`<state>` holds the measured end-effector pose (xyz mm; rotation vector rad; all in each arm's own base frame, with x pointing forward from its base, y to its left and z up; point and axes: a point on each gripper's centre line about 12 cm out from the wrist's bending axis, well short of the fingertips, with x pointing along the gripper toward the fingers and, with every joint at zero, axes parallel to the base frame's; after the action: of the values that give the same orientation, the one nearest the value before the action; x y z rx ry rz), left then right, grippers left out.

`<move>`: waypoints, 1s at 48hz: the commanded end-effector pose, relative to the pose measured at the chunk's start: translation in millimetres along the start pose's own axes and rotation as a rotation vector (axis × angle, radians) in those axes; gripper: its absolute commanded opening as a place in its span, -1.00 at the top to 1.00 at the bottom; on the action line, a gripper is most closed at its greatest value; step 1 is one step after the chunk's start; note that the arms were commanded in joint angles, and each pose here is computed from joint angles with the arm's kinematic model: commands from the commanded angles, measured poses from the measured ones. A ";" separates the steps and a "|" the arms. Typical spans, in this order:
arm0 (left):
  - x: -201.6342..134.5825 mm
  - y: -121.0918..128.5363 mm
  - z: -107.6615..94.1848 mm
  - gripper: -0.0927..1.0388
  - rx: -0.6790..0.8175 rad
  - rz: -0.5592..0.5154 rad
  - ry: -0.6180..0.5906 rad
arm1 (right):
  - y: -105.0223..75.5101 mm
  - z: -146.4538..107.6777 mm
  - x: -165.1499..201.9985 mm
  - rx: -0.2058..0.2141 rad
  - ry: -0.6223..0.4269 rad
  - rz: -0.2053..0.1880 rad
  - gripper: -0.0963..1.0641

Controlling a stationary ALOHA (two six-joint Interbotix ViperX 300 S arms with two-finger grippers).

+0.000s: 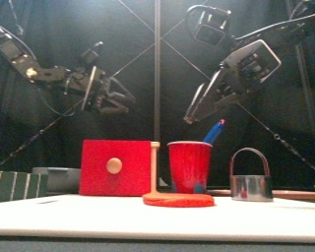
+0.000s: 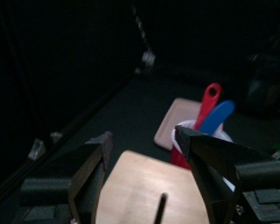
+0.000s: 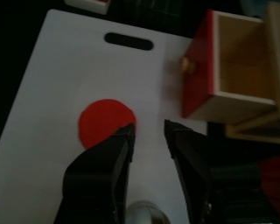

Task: Get the cutter from the drawer then cut the dough then place the extra dough in the bowl
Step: Shut the drawer

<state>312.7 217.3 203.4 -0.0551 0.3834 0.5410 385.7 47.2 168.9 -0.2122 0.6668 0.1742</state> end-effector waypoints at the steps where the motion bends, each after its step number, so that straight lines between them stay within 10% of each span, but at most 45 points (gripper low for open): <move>1: 11.9 19.6 13.7 -0.69 0.060 0.052 0.094 | -1.4 20.2 12.2 -0.017 -0.040 -0.002 0.00; 9: 23.1 27.0 1.5 -0.37 0.137 0.077 0.249 | -4.3 25.8 43.3 -0.066 -0.024 -0.004 0.33; 48: 37.1 3.0 -17.6 -0.35 0.186 0.021 0.324 | -140.6 30.0 99.2 -0.143 0.111 -0.241 0.34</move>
<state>324.4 237.5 161.9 0.0261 0.7918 0.5268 505.3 -56.9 130.4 -0.4418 0.7782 0.0152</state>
